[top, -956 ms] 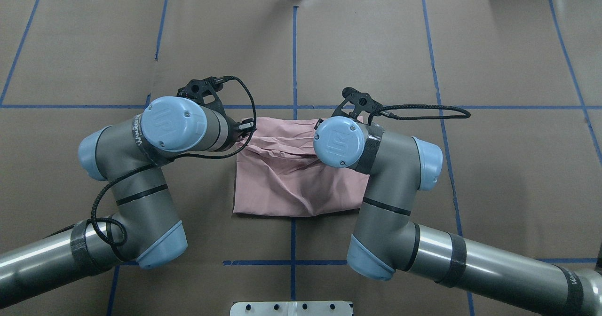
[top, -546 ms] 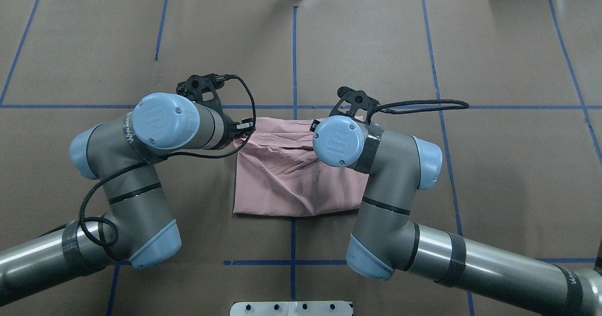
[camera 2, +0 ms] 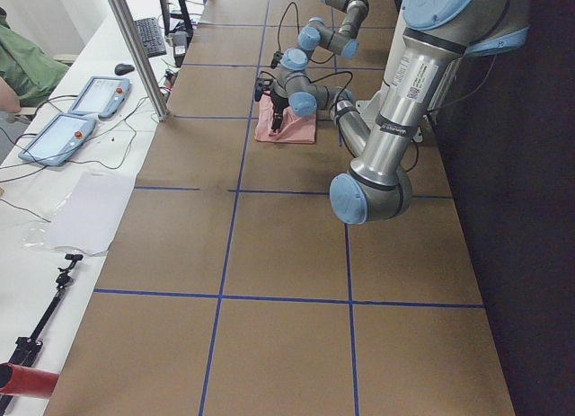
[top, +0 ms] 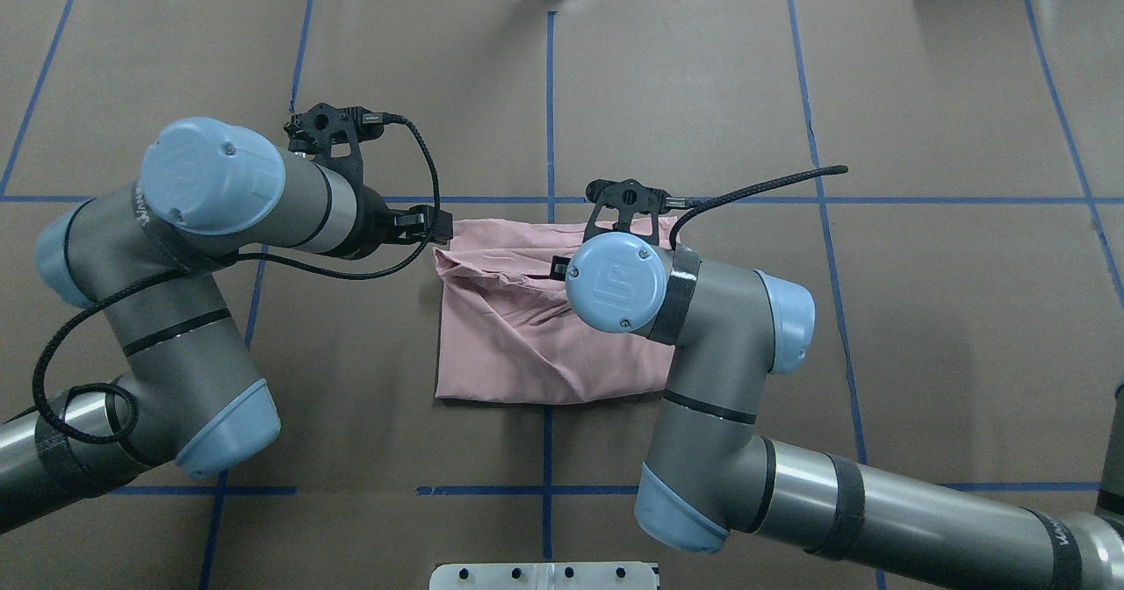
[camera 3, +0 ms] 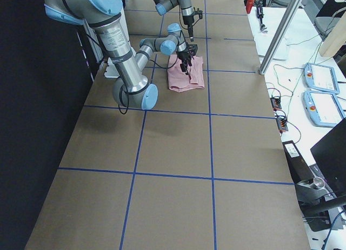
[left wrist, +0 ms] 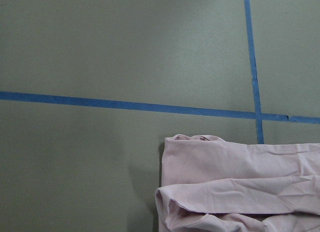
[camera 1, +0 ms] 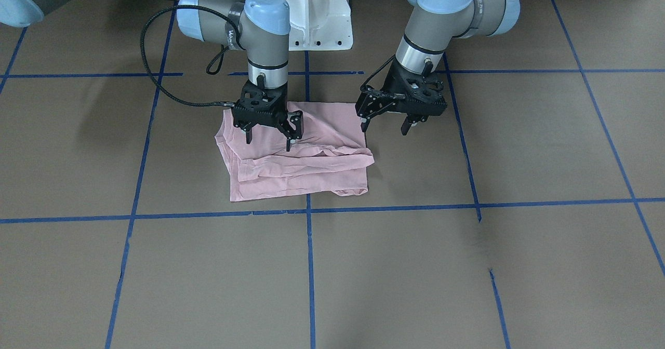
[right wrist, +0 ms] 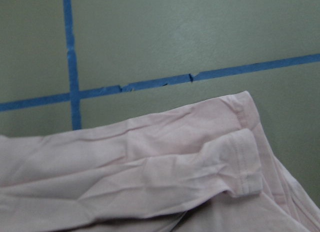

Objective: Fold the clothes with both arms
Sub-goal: 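Release the shirt and raise the right gripper away while the left gripper holds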

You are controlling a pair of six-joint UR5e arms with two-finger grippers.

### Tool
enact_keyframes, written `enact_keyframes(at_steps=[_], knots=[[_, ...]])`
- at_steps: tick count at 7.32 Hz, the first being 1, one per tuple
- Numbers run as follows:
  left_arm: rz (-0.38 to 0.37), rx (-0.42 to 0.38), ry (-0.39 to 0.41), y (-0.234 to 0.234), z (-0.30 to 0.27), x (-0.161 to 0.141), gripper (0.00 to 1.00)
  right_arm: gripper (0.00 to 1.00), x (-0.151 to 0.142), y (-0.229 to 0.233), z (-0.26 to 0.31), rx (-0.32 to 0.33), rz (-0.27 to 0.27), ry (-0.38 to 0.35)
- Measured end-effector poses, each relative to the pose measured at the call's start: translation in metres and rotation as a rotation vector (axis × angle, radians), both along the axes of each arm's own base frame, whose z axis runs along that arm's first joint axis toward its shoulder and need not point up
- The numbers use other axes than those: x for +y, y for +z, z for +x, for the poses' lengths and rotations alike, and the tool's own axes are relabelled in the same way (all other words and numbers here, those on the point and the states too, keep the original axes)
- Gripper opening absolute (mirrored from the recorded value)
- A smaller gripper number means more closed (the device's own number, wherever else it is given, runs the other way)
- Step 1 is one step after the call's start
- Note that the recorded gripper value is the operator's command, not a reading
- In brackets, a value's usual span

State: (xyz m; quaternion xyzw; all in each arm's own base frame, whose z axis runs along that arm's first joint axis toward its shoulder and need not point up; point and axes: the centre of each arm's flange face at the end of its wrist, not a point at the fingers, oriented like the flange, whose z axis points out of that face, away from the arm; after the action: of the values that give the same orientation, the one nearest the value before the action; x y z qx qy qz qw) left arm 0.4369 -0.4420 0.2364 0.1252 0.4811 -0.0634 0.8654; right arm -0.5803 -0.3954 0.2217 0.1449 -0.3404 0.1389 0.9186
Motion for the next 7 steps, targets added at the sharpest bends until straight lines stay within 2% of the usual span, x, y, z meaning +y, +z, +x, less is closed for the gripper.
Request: enact_keyframes(at_steps=[2, 3, 7], knots=[[0.000, 0.002, 0.001, 0.000, -0.001, 0.000, 1.00, 1.00, 0.016, -0.002, -0.018, 0.045, 0.064, -0.108], [-0.001, 0.002, 0.001, 0.000, -0.002, 0.000, 1.00, 1.00, 0.017, 0.000, -0.024, 0.061, 0.076, -0.130], [-0.002, 0.002, 0.000, 0.000, -0.002, 0.000, 1.00, 1.00, -0.003, 0.022, -0.037, 0.134, 0.077, -0.141]])
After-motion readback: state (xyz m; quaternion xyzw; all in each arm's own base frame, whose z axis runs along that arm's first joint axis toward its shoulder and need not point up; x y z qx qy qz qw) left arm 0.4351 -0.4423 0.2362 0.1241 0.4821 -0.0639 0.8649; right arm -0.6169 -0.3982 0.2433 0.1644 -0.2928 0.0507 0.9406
